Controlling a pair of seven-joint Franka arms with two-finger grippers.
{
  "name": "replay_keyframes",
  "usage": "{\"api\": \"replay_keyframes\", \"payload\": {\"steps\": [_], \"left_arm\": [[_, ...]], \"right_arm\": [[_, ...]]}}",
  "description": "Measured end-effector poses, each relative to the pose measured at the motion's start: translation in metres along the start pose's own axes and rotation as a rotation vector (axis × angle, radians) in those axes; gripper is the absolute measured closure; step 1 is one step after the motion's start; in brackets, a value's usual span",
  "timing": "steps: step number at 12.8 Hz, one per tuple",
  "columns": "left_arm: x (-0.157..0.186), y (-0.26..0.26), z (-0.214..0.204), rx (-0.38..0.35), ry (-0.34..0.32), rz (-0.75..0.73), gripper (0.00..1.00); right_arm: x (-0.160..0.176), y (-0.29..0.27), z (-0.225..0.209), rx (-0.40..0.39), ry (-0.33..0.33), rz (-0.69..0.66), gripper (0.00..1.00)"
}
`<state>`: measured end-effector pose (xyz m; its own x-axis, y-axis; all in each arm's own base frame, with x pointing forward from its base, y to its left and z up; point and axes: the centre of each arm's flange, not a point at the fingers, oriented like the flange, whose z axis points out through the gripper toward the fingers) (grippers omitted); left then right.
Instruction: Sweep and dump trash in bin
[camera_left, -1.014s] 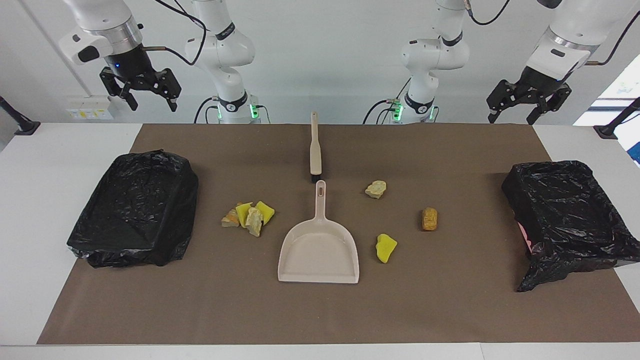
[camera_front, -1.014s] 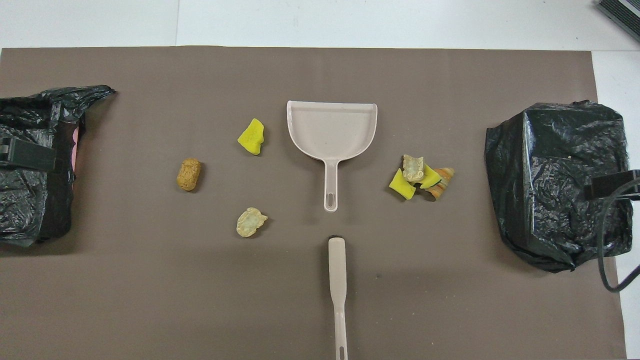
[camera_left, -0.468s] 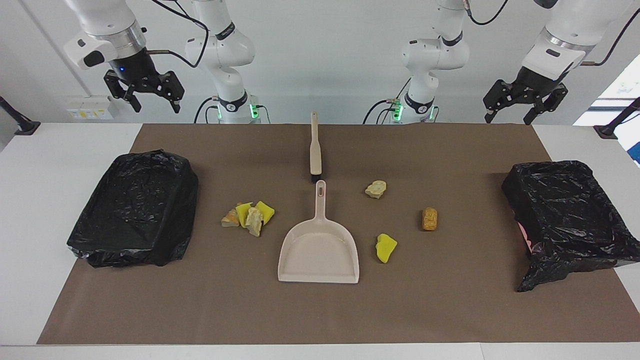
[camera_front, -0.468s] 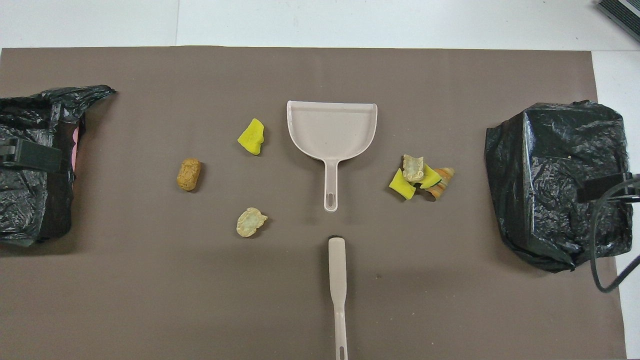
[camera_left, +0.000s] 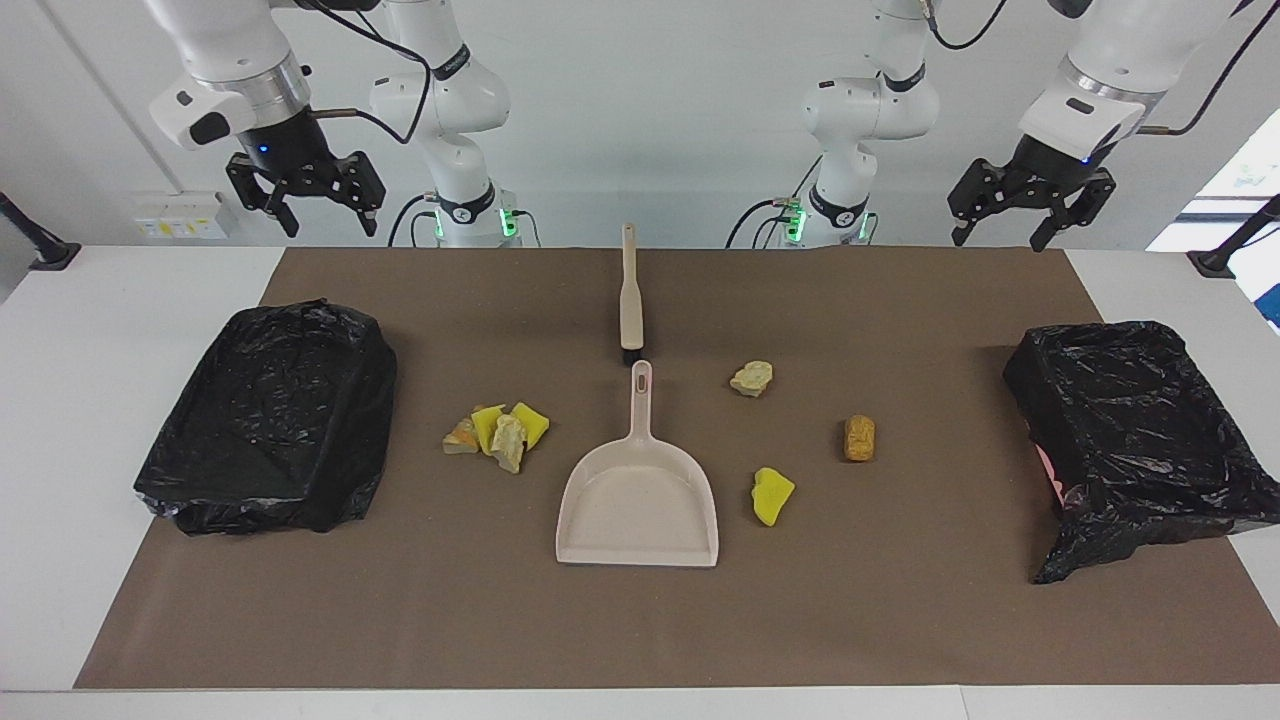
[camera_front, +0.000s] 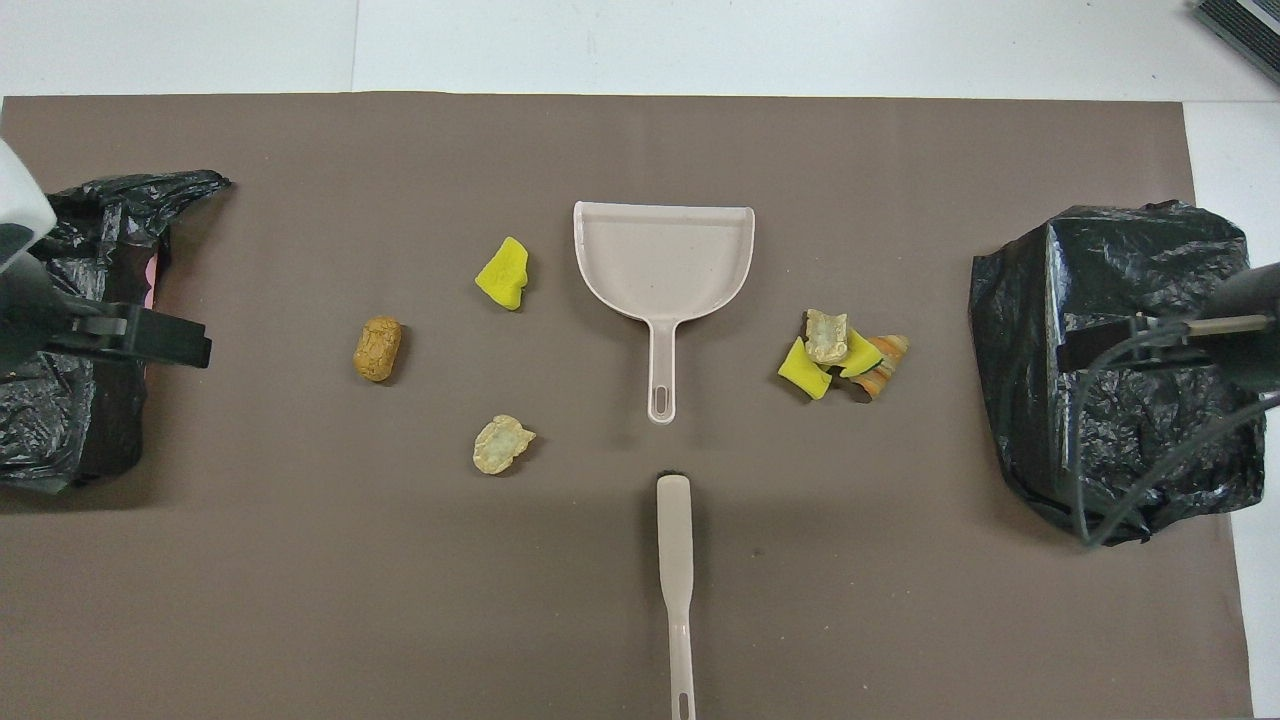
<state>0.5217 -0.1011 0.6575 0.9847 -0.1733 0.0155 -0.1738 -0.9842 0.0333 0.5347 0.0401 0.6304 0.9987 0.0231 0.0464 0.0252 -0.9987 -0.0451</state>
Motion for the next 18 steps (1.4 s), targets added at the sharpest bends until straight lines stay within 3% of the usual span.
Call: {"api": "replay_keyframes", "payload": {"steps": [4,8,13,18], "left_arm": [[-0.022,0.089,0.045,0.020,0.000,-0.009,0.00],[-0.069,0.178,0.097,0.040,-0.008,-0.003,0.00],[-0.135,0.254,0.143,0.044,-0.004,0.010,0.00],[-0.178,0.308,0.200,0.002,-0.004,0.003,0.00]], "right_arm": [[0.038,-0.057,0.064,0.019,0.021,-0.057,0.00],[0.067,-0.120,0.149,0.103,-0.013,0.040,0.00],[0.062,-0.215,0.246,0.117,-0.134,0.191,0.00],[0.055,-0.258,0.273,0.130,-0.118,0.165,0.00]]}}
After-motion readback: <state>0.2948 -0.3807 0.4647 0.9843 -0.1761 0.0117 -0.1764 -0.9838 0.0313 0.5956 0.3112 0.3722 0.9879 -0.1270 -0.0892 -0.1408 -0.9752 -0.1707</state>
